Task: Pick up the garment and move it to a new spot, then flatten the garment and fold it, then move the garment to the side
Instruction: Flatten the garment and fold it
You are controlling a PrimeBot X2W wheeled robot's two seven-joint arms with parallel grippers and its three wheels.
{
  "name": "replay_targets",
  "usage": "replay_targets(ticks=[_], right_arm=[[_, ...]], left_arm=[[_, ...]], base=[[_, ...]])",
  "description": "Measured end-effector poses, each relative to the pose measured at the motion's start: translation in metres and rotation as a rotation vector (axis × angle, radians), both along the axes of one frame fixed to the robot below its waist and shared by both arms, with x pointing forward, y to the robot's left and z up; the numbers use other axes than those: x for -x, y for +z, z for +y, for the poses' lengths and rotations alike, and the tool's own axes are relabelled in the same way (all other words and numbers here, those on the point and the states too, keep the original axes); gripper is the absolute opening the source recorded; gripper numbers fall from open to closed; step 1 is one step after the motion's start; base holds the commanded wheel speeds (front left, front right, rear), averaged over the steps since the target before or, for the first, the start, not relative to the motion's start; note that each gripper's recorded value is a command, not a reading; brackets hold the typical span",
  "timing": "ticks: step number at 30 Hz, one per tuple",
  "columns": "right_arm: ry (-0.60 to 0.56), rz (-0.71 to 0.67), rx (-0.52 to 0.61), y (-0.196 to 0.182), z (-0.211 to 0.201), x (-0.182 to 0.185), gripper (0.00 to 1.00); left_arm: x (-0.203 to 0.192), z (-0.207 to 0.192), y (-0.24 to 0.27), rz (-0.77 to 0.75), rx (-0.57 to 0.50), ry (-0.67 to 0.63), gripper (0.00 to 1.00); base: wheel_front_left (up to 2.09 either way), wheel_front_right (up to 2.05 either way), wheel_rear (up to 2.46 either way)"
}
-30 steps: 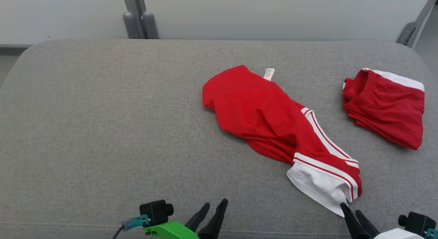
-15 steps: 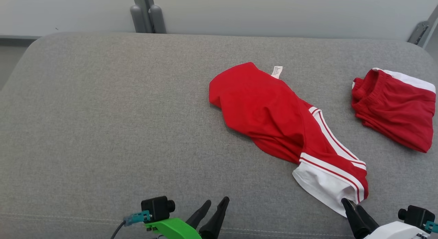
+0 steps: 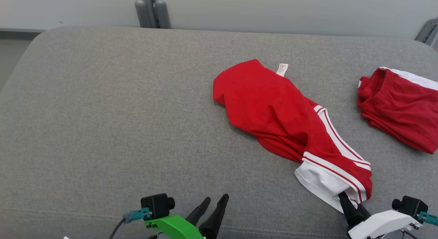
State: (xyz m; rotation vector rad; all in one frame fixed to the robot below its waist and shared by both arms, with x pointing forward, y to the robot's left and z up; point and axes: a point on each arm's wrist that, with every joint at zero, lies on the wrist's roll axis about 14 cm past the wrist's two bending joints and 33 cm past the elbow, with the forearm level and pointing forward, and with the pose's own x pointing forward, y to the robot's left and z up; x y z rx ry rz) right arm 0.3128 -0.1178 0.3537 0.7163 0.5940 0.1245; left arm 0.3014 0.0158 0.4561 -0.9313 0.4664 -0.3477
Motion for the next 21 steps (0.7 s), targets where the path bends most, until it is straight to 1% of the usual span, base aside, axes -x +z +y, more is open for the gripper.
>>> replay_targets(ticks=[1,2,3,4,8,12,13,15,17,19,21], right_arm=[[-0.002,-0.004,-0.009,0.001,0.002,-0.003,0.77],[-0.001,-0.010,-0.019,0.003,0.004,-0.005,0.64],[-0.001,-0.016,-0.030,0.005,0.007,-0.008,0.33],[-0.003,-0.020,-0.039,0.007,0.009,-0.010,0.00],[0.000,-0.058,-0.083,0.021,0.019,-0.017,0.00],[-0.014,-0.148,-0.202,0.057,0.033,-0.033,0.00],[-0.001,-0.184,-0.239,0.073,0.039,-0.037,0.00],[0.053,-0.294,-0.322,0.118,0.057,-0.050,0.00],[0.130,-0.426,-0.362,0.168,0.069,-0.060,0.00],[0.195,-0.556,-0.369,0.215,0.072,-0.066,0.00],[0.260,-0.644,-0.345,0.247,0.071,-0.066,0.00]], left_arm=[[0.000,0.000,0.000,-0.002,-0.002,0.000,1.00],[-0.001,0.000,0.000,-0.003,-0.003,0.000,1.00],[-0.002,0.001,0.001,-0.006,-0.004,0.001,1.00],[-0.003,0.001,0.002,-0.011,-0.004,0.002,1.00],[-0.004,0.003,0.005,-0.023,-0.008,0.008,1.00],[-0.006,0.010,0.009,-0.043,-0.008,0.037,1.00],[-0.007,0.011,0.010,-0.045,-0.009,0.041,1.00],[-0.007,0.012,0.012,-0.055,-0.010,0.048,1.00],[-0.006,0.011,0.013,-0.060,-0.005,0.046,1.00],[-0.005,0.009,0.017,-0.072,-0.002,0.040,1.00],[-0.005,0.006,0.022,-0.091,0.008,0.039,1.00]], base=[[0.00,0.00,0.00],[0.00,0.00,0.00],[0.00,0.00,0.00],[0.00,0.00,0.00],[0.00,0.00,0.00],[0.00,0.00,0.00],[0.00,0.00,0.00],[0.00,0.00,0.00],[0.00,0.00,0.00],[0.00,0.00,0.00],[0.00,0.00,0.00]])
